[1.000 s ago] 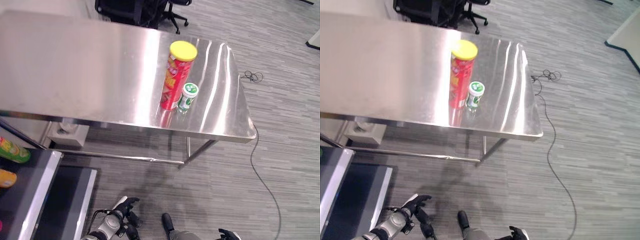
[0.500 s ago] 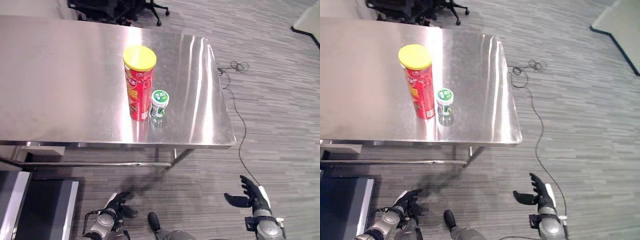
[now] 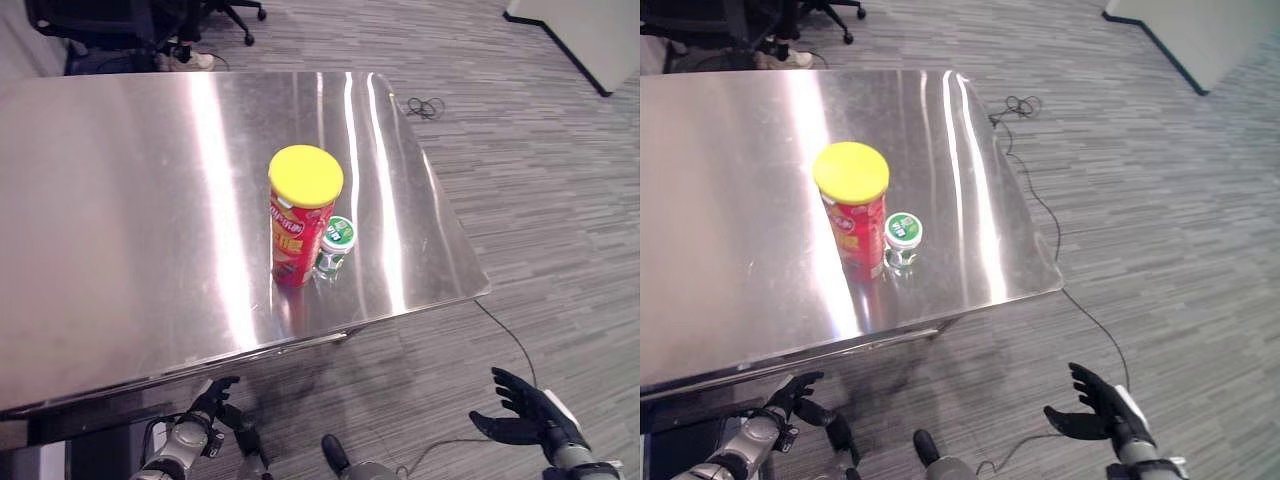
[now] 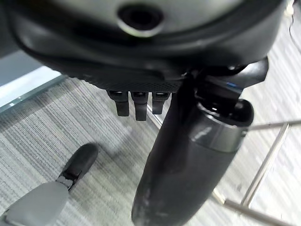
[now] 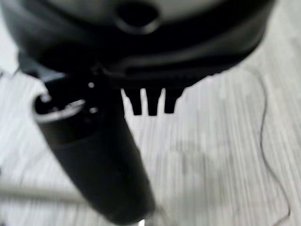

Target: Put the goods on the table back onto the shelves and tidy them up.

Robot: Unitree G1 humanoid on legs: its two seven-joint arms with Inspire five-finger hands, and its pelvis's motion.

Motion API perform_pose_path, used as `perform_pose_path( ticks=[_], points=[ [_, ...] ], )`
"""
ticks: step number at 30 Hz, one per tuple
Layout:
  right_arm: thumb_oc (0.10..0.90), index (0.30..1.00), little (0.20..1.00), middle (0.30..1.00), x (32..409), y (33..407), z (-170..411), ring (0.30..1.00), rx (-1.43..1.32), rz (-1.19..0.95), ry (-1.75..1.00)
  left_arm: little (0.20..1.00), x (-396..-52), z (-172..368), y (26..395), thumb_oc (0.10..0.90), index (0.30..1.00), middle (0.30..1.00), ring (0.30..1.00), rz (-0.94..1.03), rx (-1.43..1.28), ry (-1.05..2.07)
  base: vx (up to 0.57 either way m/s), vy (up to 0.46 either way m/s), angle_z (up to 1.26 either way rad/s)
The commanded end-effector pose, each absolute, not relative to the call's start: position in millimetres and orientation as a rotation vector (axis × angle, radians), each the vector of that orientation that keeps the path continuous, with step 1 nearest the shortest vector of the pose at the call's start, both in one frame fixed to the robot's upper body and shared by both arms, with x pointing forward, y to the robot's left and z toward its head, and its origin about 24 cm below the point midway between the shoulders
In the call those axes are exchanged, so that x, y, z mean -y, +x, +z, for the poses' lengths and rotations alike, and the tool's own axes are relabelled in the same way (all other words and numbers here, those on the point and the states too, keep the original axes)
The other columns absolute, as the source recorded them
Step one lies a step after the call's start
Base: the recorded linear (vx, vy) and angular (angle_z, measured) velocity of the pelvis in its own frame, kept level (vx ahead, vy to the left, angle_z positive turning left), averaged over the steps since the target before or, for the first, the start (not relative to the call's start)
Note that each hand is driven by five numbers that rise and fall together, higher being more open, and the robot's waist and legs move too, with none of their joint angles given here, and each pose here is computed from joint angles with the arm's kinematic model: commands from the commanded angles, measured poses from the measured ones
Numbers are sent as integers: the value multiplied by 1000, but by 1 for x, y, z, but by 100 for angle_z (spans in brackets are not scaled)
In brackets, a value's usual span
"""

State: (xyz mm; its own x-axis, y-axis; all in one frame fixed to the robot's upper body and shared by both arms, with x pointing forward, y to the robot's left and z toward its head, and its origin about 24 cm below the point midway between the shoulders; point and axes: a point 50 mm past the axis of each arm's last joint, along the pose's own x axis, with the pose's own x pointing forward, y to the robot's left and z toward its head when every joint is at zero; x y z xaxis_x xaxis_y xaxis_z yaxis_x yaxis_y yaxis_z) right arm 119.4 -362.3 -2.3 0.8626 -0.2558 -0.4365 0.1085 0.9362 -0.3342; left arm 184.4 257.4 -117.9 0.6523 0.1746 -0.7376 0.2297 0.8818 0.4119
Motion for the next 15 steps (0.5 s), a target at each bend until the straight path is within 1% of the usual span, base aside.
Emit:
perform_pose_path(
  ticks=[1,2,3,4,7,9,11,13,15],
  points=[
    [800,900,900,900,409,140,112,900,-27,-369,-369,900,-245,-123,181,800,900,900,900,-38,-854,425,77,51,-38],
    [800,900,900,900,408,144,143,900,141,-402,-387,900,-240,-127,176,800,900,900,900,-42,-861,404,76,38,-38],
    [800,900,900,900,391,153,195,900,413,-356,-436,900,-231,-129,176,800,900,900,900,-62,-856,392,62,27,-25],
    [800,900,900,900,391,153,195,900,413,-357,-436,900,-231,-129,176,800,900,900,900,-63,-856,392,42,12,-5],
    [800,900,900,900,366,159,234,900,636,-285,-467,900,-221,-130,178,800,900,900,900,-91,-852,385,38,-9,-2],
    [800,900,900,900,354,158,249,900,751,-282,-476,900,-216,-130,180,800,900,900,900,-102,-844,385,37,-9,5],
    [800,900,900,900,343,167,258,900,840,-290,-475,900,-210,-130,184,800,900,900,900,-116,-836,392,31,-12,18],
    [800,900,900,900,336,172,262,900,861,-256,-473,900,-209,-129,186,800,900,900,900,-118,-831,398,14,-14,20],
    [800,900,900,900,315,185,270,900,866,-117,-496,900,-204,-128,191,800,900,900,900,-126,-820,405,9,-24,12]
  ],
)
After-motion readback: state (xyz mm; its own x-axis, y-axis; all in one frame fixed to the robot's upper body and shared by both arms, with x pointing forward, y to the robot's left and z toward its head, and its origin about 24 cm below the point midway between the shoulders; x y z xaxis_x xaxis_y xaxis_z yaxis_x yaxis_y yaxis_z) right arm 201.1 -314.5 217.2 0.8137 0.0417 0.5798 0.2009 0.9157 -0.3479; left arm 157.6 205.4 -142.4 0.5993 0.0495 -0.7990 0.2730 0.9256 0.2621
